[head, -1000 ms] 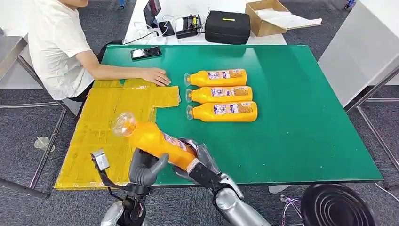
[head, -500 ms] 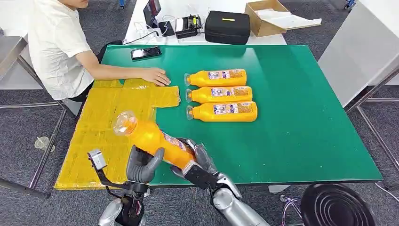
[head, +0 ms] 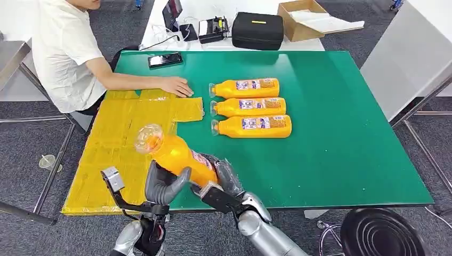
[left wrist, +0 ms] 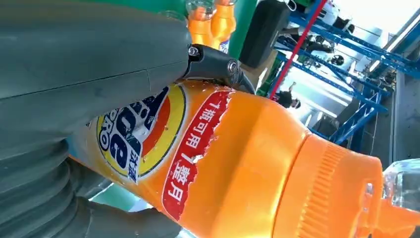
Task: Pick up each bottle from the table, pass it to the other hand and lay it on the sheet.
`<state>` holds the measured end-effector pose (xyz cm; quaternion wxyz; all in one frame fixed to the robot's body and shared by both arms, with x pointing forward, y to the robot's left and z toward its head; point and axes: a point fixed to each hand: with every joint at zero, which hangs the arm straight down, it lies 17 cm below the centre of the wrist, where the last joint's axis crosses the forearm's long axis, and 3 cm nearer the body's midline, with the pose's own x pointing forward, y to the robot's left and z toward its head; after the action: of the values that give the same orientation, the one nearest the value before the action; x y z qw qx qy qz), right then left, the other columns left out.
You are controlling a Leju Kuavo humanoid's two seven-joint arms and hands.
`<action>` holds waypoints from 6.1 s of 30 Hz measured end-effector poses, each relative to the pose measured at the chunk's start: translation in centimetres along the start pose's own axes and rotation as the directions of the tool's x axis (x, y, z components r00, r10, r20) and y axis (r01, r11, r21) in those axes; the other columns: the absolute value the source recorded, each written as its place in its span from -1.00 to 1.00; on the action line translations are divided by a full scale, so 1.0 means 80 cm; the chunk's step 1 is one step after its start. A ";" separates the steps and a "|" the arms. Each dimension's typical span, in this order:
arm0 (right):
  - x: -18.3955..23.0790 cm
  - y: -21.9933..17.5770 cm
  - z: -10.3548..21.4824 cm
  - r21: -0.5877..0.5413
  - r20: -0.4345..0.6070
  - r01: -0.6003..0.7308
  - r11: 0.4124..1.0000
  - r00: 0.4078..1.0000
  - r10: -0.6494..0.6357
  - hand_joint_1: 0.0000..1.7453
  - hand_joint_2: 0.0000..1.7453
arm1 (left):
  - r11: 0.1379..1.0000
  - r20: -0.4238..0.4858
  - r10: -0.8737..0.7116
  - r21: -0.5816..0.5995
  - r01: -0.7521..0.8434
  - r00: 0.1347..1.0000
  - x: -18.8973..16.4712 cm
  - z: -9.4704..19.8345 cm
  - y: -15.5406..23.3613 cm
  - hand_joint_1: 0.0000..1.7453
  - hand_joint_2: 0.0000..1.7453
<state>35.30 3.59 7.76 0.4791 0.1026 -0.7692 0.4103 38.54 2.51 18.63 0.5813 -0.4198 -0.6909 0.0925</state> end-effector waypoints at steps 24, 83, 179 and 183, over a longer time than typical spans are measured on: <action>-0.044 -0.016 0.018 -0.107 -0.090 -0.090 0.990 0.993 0.080 -1.00 1.00 | 0.994 0.141 -0.089 0.076 0.079 0.986 0.057 -0.013 0.009 1.00 1.00; -0.079 -0.137 0.078 -0.486 -0.193 -0.128 0.864 0.981 0.036 -1.00 1.00 | -0.266 -0.167 -0.936 -0.241 0.933 -0.310 -0.042 -0.009 0.247 -1.00 1.00; -0.317 -0.326 0.224 0.453 -0.703 -0.571 0.684 0.242 0.668 1.00 1.00 | 0.517 0.167 -0.830 -0.128 0.846 0.532 -0.019 0.029 -0.027 -1.00 1.00; -0.318 -0.331 0.224 0.470 -0.700 -0.574 0.670 0.220 0.679 1.00 1.00 | 0.517 0.160 -0.832 -0.127 0.847 0.532 -0.021 0.030 -0.025 -1.00 1.00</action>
<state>51.41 -32.46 -2.70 0.5700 -0.3992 -0.3892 0.6036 35.46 0.93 17.94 0.4832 -0.0835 -0.8352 -0.2490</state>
